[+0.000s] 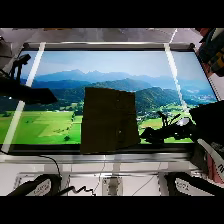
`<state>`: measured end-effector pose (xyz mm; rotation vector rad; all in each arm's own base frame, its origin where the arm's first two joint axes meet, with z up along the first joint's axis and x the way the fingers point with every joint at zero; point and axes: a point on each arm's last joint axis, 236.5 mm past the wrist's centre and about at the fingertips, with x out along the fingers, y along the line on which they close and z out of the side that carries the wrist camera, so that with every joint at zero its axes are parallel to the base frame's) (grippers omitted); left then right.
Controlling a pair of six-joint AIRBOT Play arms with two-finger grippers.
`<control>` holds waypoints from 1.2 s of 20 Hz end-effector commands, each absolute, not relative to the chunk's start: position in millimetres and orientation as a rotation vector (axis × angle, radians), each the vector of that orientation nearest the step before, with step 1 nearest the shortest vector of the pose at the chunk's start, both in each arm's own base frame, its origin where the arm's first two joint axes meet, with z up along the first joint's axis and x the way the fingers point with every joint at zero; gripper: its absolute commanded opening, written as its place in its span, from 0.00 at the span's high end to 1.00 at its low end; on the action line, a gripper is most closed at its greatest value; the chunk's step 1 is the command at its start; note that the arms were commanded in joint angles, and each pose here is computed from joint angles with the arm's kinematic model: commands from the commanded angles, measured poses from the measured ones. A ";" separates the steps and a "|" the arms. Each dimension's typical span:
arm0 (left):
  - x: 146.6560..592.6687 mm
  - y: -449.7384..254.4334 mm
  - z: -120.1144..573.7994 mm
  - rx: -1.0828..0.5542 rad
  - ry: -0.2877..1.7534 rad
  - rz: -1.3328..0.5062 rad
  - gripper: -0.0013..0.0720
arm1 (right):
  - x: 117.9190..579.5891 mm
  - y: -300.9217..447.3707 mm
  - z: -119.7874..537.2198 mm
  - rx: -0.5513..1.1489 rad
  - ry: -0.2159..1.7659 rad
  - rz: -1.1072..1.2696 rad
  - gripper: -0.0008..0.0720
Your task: Fold the clothes and pants, and hang the long-sleeved shirts on hangers.
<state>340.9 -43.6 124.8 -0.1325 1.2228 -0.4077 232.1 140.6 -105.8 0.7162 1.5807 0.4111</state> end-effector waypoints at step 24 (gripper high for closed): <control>192.0 -99.9 -102.1 -0.547 1.429 -0.416 0.21 | 212.3 170.9 -115.0 0.666 1.631 0.573 0.40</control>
